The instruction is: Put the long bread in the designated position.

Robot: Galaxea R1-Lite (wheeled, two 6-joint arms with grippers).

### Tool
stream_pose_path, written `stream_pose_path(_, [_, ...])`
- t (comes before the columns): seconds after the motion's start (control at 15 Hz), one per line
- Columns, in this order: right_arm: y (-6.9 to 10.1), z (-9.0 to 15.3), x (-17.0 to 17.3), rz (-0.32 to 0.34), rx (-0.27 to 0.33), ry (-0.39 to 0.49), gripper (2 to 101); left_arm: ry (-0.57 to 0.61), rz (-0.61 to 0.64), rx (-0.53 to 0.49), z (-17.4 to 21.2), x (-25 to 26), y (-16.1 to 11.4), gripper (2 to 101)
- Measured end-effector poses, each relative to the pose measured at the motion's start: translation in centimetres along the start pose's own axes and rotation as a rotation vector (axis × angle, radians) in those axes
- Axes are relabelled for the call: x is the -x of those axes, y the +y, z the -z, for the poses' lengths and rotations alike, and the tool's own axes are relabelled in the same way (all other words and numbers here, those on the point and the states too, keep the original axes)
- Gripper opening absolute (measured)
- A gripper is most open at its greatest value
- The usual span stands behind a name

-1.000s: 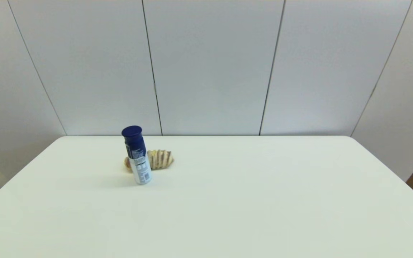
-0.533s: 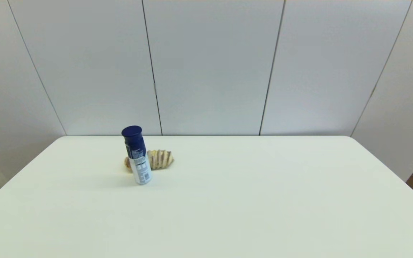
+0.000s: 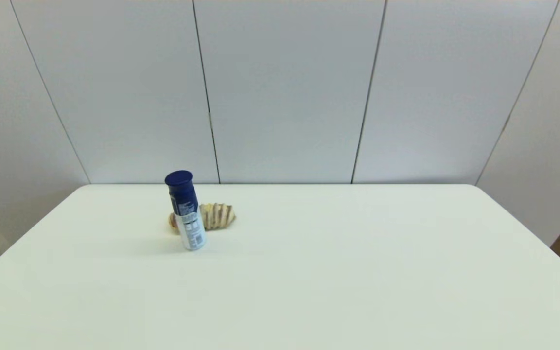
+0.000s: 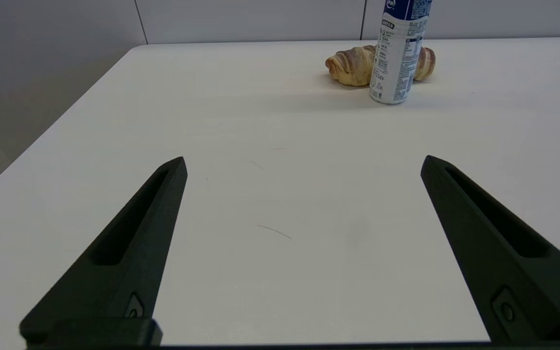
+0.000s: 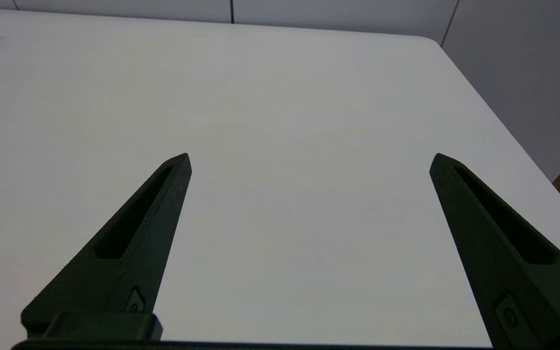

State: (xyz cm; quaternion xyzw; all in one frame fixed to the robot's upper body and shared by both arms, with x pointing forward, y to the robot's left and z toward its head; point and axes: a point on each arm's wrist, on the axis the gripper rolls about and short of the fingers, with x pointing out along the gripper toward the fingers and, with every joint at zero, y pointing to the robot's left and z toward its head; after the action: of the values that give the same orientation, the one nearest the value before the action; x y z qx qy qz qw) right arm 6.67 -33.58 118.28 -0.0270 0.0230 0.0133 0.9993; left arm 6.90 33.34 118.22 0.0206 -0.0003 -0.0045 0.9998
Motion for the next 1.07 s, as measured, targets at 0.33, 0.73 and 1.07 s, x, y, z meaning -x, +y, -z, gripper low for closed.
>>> stream_pose_path(0.33, [0.0,0.0,0.0,0.0,0.0,0.0,97.3,0.0,0.001,0.0,0.0,0.0,0.0,97.8])
stream_pose_path(0.73, [0.0,0.0,0.0,0.0,0.002,0.0,97.3,0.0,0.0,0.0,0.0,0.0,0.0,97.8])
stream_pose_path(1.07, [0.0,0.0,0.0,0.0,0.001,0.0,97.3,0.0,0.0,0.0,0.0,0.0,0.0,97.8])
